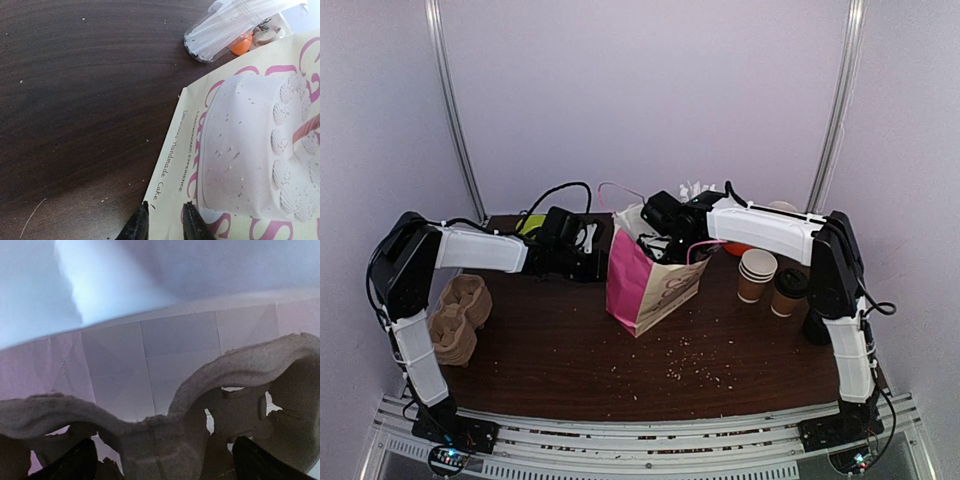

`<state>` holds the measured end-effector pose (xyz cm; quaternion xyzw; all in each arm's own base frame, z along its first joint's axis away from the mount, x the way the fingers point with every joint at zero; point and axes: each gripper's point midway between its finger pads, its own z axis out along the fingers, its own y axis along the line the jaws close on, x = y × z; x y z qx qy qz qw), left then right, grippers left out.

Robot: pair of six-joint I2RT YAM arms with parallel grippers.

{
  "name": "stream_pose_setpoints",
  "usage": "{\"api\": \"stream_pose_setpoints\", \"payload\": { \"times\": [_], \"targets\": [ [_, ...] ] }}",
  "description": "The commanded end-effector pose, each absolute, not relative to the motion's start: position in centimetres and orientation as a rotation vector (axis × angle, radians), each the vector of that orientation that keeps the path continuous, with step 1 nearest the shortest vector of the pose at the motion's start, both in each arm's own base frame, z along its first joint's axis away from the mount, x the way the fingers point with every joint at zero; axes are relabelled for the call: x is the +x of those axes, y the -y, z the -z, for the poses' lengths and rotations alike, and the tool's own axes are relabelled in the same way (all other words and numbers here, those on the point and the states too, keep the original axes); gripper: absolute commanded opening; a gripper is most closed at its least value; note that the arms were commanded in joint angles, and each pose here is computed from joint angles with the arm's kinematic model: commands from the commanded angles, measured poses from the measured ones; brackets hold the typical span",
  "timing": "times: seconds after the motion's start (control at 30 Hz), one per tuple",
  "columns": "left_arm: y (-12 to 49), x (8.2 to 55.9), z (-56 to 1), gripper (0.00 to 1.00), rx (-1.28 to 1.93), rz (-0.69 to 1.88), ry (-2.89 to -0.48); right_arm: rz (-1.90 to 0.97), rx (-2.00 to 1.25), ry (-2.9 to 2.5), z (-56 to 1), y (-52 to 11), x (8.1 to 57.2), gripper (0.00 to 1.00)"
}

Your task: Pack the takeout coffee

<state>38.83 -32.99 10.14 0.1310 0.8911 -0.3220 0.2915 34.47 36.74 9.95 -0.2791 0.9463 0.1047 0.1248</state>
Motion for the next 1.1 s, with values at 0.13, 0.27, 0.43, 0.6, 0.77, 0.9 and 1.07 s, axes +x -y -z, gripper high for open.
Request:
{"api": "stream_pose_setpoints", "payload": {
  "times": [0.13,0.27,0.43,0.6,0.77,0.9,1.07],
  "targets": [
    [33.7,39.1,-13.2,0.31,0.388,0.882,-2.294,-0.313,-0.824,-2.809,-9.5,-36.5,32.9,1.0],
    [33.6,39.0,-13.4,0.35,0.395,0.876,-2.292,-0.338,-0.788,-2.774,-11.4,-36.7,33.3,1.0],
    [33.4,39.0,-13.6,0.42,0.402,0.86,-2.293,-0.394,-0.753,-2.714,-14.6,-37.2,33.6,1.0],
    [33.2,39.0,-13.5,0.44,0.401,0.848,-2.296,-0.425,-0.735,-2.674,-17.3,-37.0,33.5,1.0],
    [33.3,39.0,-13.6,0.45,0.4,0.853,-2.295,-0.42,-0.72,-2.648,-18.7,-36.6,33.4,1.0],
    [33.2,38.9,-13.7,0.47,0.401,0.852,-2.292,-0.434,-0.697,-2.613,-20.6,-36.4,33.6,1.0],
    [33.0,38.8,-14.2,0.55,0.402,0.845,-2.286,-0.466,-0.672,-2.561,-23.3,-36.6,33.7,1.0]
  ]
}}
